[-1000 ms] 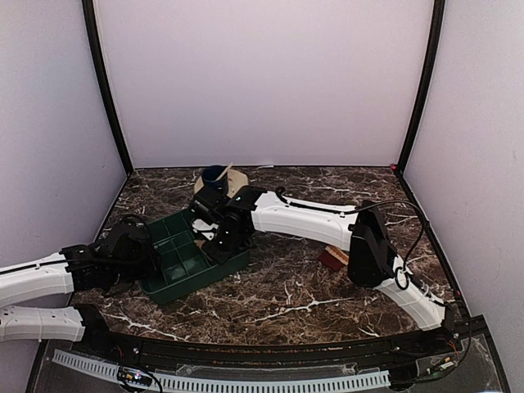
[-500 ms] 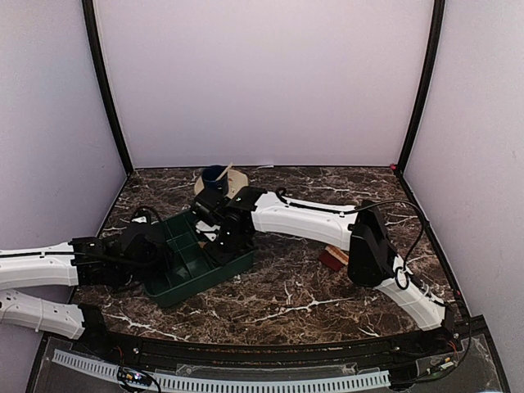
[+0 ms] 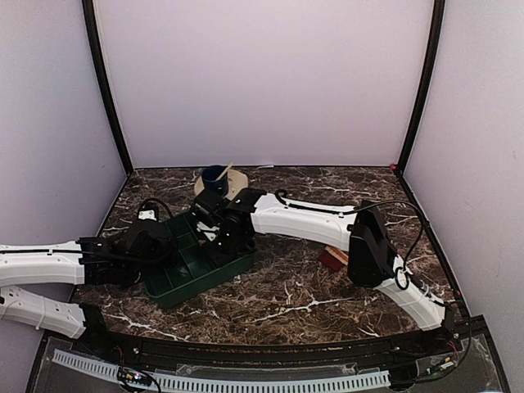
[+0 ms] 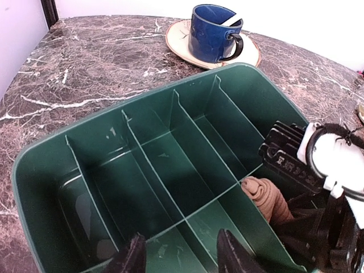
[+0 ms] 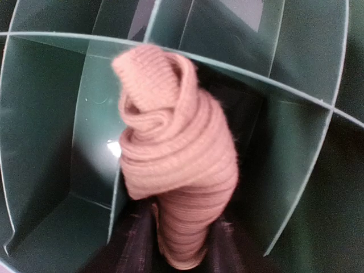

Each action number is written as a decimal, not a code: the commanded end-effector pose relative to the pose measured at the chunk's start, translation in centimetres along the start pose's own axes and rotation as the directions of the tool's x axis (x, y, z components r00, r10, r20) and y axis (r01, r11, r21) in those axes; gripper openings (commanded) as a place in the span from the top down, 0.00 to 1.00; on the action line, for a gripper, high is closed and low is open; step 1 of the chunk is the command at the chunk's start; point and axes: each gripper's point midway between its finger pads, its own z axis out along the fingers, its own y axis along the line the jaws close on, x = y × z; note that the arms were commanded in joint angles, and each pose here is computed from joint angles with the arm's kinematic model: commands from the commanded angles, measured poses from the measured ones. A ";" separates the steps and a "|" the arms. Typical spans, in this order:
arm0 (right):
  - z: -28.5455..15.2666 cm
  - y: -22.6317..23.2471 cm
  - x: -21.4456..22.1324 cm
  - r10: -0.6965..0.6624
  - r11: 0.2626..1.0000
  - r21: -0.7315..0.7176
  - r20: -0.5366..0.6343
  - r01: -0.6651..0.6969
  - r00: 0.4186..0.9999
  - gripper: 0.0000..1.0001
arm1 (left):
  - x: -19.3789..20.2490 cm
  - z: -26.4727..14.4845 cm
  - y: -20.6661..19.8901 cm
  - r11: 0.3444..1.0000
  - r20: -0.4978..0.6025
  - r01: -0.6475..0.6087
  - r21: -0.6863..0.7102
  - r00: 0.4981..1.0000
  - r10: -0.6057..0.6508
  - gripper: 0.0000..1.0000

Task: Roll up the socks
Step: Place the sock in the storage box, then adjust the sock in the storage box.

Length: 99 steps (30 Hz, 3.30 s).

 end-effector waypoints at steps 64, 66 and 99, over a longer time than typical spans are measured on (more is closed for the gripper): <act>-0.3 -1.1 -2.7 -0.026 1.000 -0.005 0.111 0.027 0.994 0.87 | 0.4 0.4 0.3 1.000 0.015 -0.019 -0.016 1.000 0.019 0.55; 0.1 -1.1 -2.6 -0.024 1.000 -0.010 0.103 0.025 0.994 0.88 | 0.4 0.5 0.3 1.000 0.013 -0.021 -0.018 1.000 0.021 0.55; -15.1 -6.7 -3.8 -0.100 0.953 0.295 0.508 -0.064 0.855 0.46 | -3.7 0.9 -4.2 0.956 -0.010 -0.208 0.206 0.977 0.214 0.47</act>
